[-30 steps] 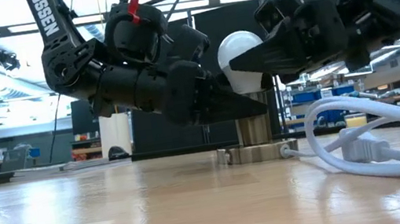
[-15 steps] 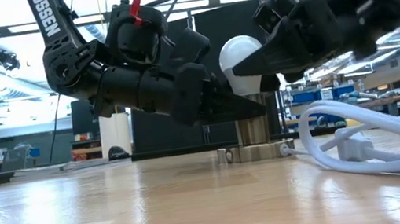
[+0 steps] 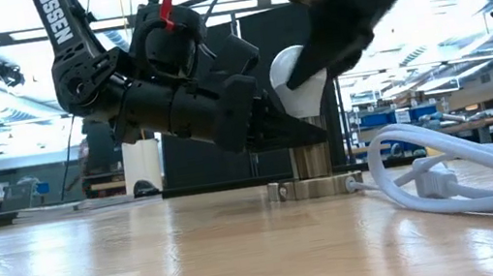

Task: Screw lightbulb
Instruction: Remove the white lightbulb from the desk lamp

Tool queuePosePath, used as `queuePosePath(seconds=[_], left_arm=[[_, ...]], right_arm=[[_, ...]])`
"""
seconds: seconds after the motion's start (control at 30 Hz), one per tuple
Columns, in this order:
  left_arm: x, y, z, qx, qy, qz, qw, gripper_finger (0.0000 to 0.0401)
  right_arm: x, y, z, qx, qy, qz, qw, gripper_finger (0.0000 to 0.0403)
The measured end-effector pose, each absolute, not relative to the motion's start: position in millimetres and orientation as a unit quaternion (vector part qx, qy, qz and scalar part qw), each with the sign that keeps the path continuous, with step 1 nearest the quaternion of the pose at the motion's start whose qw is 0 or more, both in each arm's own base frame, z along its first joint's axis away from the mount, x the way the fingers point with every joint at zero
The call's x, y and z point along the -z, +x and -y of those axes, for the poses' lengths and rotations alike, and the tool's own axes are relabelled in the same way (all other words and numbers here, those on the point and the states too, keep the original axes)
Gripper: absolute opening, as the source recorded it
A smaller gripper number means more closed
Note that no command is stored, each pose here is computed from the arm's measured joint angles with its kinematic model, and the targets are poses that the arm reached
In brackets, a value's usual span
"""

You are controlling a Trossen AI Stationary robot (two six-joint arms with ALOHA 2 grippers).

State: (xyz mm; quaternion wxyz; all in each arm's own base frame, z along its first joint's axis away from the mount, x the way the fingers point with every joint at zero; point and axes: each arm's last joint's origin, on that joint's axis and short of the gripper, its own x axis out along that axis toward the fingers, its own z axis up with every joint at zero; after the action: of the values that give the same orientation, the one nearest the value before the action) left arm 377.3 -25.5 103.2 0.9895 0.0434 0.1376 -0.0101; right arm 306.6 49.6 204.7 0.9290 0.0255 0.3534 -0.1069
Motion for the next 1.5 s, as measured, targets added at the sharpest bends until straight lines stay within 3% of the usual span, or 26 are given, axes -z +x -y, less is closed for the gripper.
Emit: queuePosePath(seconds=[0.3,0.8,1.23,1.5], left_arm=[[-102.9,377.1,24.6,-0.015,0.011,-0.139,0.990,0.0193],[-101.4,376.6,24.3,-0.023,-0.015,-0.150,0.988,0.0193],[-101.4,376.6,24.0,-0.025,-0.015,-0.149,0.988,0.0193],[-102.0,376.5,24.0,-0.026,-0.026,-0.141,0.989,0.0193]], right_arm=[[-219.4,338.6,-50.3,0.209,0.156,-0.390,0.883,0.0361],[-221.4,352.1,-58.4,0.302,0.264,-0.424,0.812,0.0332],[-221.6,351.1,-58.2,0.303,0.263,-0.429,0.809,0.0265],[-222.5,353.7,-58.5,0.241,0.191,-0.455,0.836,0.0283]])
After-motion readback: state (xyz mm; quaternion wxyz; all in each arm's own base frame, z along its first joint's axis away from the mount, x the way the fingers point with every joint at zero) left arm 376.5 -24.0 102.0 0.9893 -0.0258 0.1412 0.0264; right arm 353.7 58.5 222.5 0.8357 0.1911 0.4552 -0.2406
